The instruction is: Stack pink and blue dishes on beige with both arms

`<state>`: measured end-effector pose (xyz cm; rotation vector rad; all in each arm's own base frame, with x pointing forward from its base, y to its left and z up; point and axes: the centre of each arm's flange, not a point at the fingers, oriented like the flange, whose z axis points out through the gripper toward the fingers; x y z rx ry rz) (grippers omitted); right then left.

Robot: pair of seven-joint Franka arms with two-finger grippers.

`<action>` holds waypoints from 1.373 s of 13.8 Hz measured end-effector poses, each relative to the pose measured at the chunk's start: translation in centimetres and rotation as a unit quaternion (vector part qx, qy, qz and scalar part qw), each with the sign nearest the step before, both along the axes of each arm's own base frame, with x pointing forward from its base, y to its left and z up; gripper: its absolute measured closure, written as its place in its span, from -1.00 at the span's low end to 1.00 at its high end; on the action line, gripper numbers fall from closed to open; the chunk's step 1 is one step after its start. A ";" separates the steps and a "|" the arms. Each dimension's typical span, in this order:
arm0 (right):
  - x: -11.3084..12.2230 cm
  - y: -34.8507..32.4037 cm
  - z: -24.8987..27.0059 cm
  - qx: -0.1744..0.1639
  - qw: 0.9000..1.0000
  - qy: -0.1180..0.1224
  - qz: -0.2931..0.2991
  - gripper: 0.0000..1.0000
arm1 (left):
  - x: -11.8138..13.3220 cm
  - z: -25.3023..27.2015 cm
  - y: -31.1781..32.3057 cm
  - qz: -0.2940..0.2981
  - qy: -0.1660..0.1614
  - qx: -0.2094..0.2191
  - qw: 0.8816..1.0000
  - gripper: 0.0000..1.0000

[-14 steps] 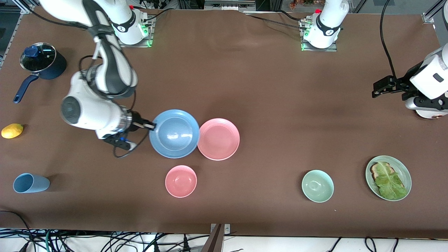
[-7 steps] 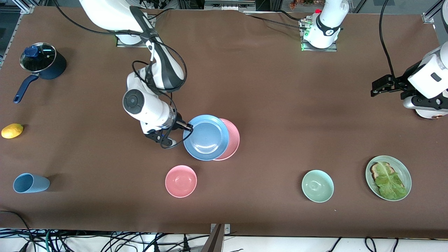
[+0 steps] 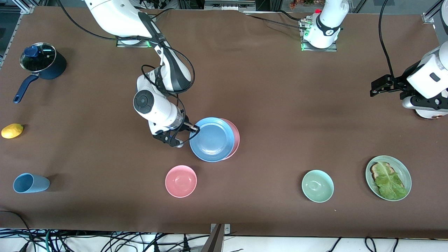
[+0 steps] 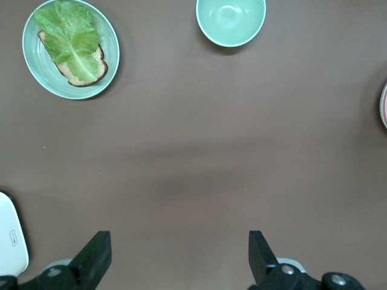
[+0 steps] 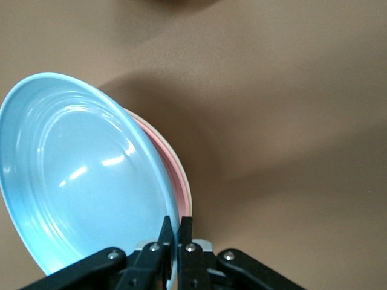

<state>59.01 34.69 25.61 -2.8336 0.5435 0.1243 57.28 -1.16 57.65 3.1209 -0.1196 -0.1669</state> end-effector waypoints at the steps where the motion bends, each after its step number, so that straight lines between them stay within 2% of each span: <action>1: -0.1 0.2 -0.2 0.000 1.000 0.000 0.001 0.90 | 0.0 0.0 0.0 0.000 0.000 0.000 1.000 -1.00; 6: -0.7 1.1 -1.2 -0.004 1.000 0.003 0.008 0.90 | 0.0 0.0 -0.1 -0.001 0.000 0.000 1.000 -1.00; 7: -0.7 1.1 -1.3 -0.004 1.000 0.004 0.009 0.80 | 0.0 0.0 -0.1 -0.001 0.000 0.000 1.000 -1.00; 10: -0.5 1.2 -0.8 -0.001 1.000 -0.002 0.008 0.14 | 0.0 0.0 -0.1 -0.001 0.000 0.000 1.000 -1.00; 12: -0.1 0.9 0.3 0.000 1.000 -0.007 0.006 -0.22 | 0.0 0.0 -0.2 -0.002 0.000 0.000 1.000 -1.00; 15: 1.0 -1.7 3.1 -0.026 1.000 -0.005 0.013 -0.87 | 0.0 0.0 -0.2 -0.002 0.000 0.000 1.000 -1.00; 16: 1.2 -2.6 4.6 -0.046 0.999 -0.006 0.025 -1.00 | 0.0 0.0 -0.2 -0.002 0.000 0.000 1.000 -1.00; 19: 0.9 -5.4 10.3 -0.105 0.992 -0.007 0.069 -1.00 | 0.0 0.0 -0.2 -0.002 0.000 0.000 1.000 -1.00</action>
